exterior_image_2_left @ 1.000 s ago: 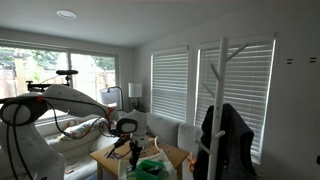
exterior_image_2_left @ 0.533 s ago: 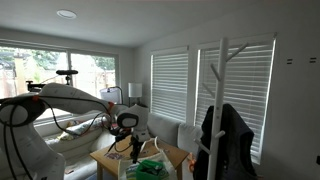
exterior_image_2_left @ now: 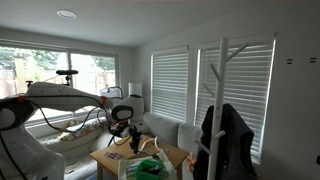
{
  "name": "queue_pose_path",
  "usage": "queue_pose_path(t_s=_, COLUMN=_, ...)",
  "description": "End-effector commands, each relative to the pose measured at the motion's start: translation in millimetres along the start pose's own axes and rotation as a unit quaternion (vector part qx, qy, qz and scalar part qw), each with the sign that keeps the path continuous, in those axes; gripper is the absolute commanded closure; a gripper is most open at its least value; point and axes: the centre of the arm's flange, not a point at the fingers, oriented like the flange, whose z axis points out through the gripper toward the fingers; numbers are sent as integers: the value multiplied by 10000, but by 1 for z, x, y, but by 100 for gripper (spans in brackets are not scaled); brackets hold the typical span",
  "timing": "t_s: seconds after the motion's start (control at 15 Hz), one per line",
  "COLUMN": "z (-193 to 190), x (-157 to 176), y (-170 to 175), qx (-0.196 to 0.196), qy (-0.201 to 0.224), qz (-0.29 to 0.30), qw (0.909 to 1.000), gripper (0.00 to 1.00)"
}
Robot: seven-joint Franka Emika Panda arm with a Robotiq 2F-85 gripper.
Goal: Remove the spoon from the green chest box
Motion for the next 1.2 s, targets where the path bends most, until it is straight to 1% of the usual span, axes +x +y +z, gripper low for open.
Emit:
queue_pose_path(t_s=0.0, z=7, x=-40, y=-19, qx=-13, qy=626, qz=-751, qw=9952, gripper=98)
queue_pose_path(t_s=0.07, z=12, x=-47, y=-28, qx=-75, qy=715, qz=-1005, qw=9923, gripper=98)
queue_pose_path(t_s=0.27, z=34, x=-69, y=-44, qx=-371, qy=652, qz=-1842, qw=9800, gripper=98)
queue_pose_path(t_s=0.4, z=50, x=-77, y=-55, qx=-575, qy=782, qz=-2324, qw=9678, gripper=98)
queue_pose_path(t_s=0.6, z=70, x=-82, y=-69, qx=-825, qy=1033, qz=-2982, qw=9453, gripper=98)
queue_pose_path(t_s=0.67, z=76, x=-83, y=-72, qx=-894, qy=1071, qz=-3080, qw=9411, gripper=98)
queue_pose_path(t_s=0.73, z=82, x=-82, y=-75, qx=-963, qy=1143, qz=-3116, qw=9384, gripper=98)
queue_pose_path(t_s=0.8, z=89, x=-81, y=-77, qx=-1017, qy=1184, qz=-3090, qw=9382, gripper=98)
queue_pose_path(t_s=0.93, z=102, x=-75, y=-81, qx=-1085, qy=1094, qz=-3155, qw=9363, gripper=98)
queue_pose_path(t_s=1.13, z=119, x=-64, y=-83, qx=-1136, qy=986, qz=-3121, qw=9381, gripper=98)
